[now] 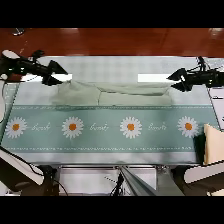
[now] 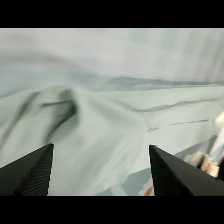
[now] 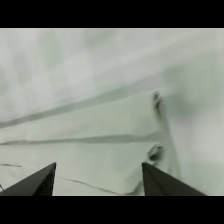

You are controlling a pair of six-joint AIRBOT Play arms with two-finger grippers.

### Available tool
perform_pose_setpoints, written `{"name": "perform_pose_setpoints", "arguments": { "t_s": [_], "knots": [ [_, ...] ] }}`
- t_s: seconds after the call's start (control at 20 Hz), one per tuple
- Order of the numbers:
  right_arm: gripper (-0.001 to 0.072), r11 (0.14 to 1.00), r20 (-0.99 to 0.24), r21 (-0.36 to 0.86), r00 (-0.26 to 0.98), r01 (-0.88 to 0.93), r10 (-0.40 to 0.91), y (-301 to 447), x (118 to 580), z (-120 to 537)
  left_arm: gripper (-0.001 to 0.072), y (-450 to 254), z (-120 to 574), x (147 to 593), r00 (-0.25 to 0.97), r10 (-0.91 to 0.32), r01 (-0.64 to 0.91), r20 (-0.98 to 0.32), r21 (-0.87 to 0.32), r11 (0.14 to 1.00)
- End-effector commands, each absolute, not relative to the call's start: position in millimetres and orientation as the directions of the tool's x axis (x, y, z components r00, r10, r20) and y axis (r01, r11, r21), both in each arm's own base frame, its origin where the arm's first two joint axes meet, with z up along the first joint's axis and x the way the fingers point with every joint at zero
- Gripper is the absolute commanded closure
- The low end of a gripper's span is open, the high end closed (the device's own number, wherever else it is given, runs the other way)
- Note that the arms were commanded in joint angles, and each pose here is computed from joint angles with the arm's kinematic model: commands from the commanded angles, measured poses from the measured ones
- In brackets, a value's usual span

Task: Fold the shirts.

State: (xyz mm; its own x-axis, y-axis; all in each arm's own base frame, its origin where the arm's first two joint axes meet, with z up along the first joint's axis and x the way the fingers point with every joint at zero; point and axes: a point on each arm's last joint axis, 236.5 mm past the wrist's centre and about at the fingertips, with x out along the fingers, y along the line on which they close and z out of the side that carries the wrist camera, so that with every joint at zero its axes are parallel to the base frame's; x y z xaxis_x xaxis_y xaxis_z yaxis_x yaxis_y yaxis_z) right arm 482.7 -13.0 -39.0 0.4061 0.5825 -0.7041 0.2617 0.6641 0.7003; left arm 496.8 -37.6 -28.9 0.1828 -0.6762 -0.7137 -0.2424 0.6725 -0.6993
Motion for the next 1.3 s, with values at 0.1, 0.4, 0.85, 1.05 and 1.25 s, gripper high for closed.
{"name": "perform_pose_setpoints", "arguments": {
  "t_s": [0.1,0.4,0.85,1.05,1.25],
  "knots": [
    [0.0093,0.686,-0.768,0.64,0.303,0.347,0.564,-67.4,440.8,-36.3,0.0007,116.1,-0.6,430.7,0.173,-0.328,-0.434,-0.929,-0.371,0.821],
    [0.0093,0.701,-0.773,0.626,0.154,0.341,0.615,-11.8,423.2,-94.2,0.0007,60.8,72.0,419.4,0.639,-0.192,-0.275,-0.745,-0.454,0.847],
    [0.069,0.74,-0.764,0.643,0.101,0.2,0.637,34.0,426.1,-70.1,0.0688,-117.7,24.6,365.1,0.443,-0.462,0.038,-0.769,-0.499,0.866],
    [0.069,0.868,-0.861,0.494,0.165,0.046,0.482,5.2,385.5,-2.0,0.069,-205.2,14.9,352.8,0.337,-0.561,0.301,-0.756,-0.478,0.825],
    [0.069,0.887,-0.841,0.461,0.315,-0.007,0.44,21.8,338.8,64.1,0.0691,-314.4,-16.6,356.4,0.192,-0.599,0.425,-0.778,-0.484,0.765]
  ]
}}
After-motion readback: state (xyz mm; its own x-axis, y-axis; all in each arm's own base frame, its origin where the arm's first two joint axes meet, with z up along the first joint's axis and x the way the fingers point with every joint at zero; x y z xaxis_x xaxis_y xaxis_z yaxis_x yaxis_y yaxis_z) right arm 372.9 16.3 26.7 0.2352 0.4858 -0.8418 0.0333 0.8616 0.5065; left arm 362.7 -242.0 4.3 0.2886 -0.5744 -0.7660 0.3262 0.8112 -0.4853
